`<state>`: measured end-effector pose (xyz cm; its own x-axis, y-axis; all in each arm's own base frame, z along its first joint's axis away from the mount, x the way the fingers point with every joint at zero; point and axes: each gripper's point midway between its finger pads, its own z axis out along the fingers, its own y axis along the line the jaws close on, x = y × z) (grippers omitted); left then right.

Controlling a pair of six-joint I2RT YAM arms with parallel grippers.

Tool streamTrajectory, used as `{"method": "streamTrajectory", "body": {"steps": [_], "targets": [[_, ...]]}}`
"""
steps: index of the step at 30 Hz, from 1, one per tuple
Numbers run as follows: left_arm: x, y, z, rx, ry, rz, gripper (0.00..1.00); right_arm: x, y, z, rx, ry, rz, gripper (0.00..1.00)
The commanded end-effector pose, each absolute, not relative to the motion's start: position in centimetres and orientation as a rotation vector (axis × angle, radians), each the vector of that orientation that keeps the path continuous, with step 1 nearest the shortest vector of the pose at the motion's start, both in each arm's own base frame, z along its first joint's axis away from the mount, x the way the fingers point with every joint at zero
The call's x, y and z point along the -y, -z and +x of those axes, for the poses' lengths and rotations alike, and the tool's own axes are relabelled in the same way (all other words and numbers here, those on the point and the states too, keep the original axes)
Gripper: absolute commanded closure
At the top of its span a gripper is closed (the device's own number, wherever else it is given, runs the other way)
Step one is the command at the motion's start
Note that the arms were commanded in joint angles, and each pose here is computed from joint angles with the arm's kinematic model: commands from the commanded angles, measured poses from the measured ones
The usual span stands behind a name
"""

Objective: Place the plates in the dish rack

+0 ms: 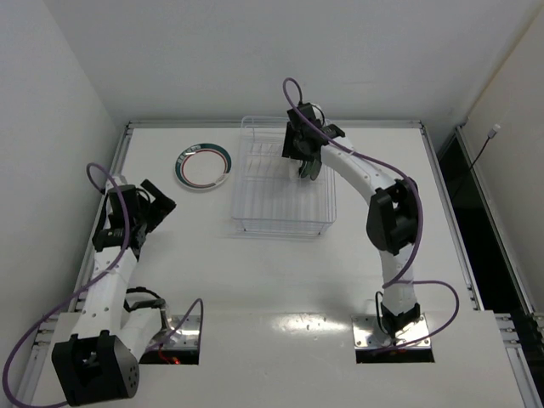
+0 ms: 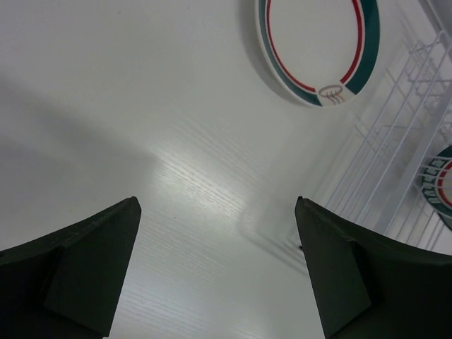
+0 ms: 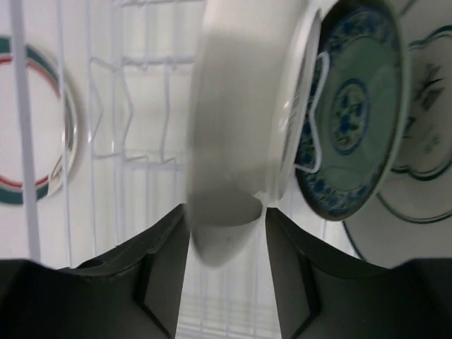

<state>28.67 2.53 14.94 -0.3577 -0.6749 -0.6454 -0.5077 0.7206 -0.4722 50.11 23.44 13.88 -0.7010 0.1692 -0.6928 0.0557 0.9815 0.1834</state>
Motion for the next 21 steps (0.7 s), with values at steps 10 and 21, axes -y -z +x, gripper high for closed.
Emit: {"method": "streamTrajectory", "body": {"steps": [10, 21], "targets": [[0.9, -12.5, 35.1, -1.962, 0.662, -0.972, 0.06, -26.3, -22.9, 43.6, -2.197, -0.543, 0.044, 0.49], [0.9, -9.7, 39.2, -1.940, 0.791, -0.960, 0.08, -25.5, -27.0, 36.9, -2.043, -0.744, -0.110, 0.49]]}}
